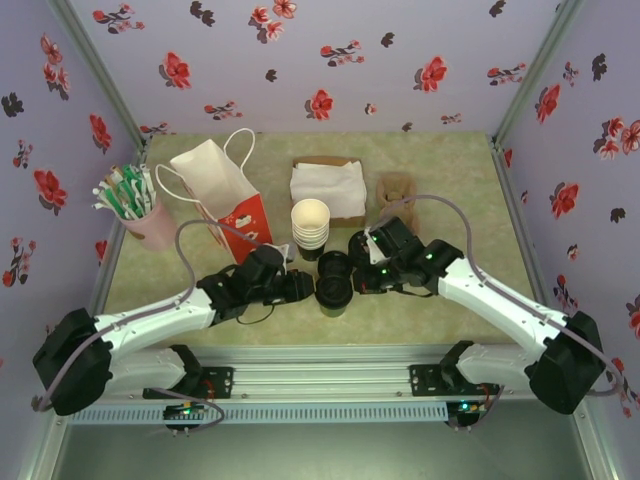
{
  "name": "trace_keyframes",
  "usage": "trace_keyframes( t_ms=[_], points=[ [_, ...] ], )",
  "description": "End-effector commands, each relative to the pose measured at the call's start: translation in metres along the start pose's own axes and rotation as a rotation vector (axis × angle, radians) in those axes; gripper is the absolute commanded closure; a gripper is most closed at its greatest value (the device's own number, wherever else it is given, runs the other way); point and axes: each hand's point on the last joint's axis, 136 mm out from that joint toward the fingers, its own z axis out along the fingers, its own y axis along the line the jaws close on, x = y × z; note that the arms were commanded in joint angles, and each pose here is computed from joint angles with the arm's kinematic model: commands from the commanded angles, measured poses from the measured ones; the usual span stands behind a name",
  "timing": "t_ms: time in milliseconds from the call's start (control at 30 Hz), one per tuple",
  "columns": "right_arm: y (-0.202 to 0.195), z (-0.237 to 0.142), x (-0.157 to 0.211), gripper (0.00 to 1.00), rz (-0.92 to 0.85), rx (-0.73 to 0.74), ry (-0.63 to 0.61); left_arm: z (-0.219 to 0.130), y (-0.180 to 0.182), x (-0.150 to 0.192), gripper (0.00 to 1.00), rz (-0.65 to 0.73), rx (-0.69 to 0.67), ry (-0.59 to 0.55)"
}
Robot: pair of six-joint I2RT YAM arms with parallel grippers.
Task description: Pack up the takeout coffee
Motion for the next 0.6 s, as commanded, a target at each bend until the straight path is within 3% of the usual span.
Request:
trace_keyframes(
  t_ms=[0, 567],
  points=[
    [0.0, 0.009, 0.0, 1.0, 0.015, -0.02, 0.017, 0.006, 0.002, 0.002, 0.79, -0.016, 0.017, 0.015],
    [-0.003, 0.016, -0.001, 1.0, 0.019, -0.005, 0.043, 0.004, 0.01, 0.012, 0.8, -0.044, 0.013, 0.032]
  ],
)
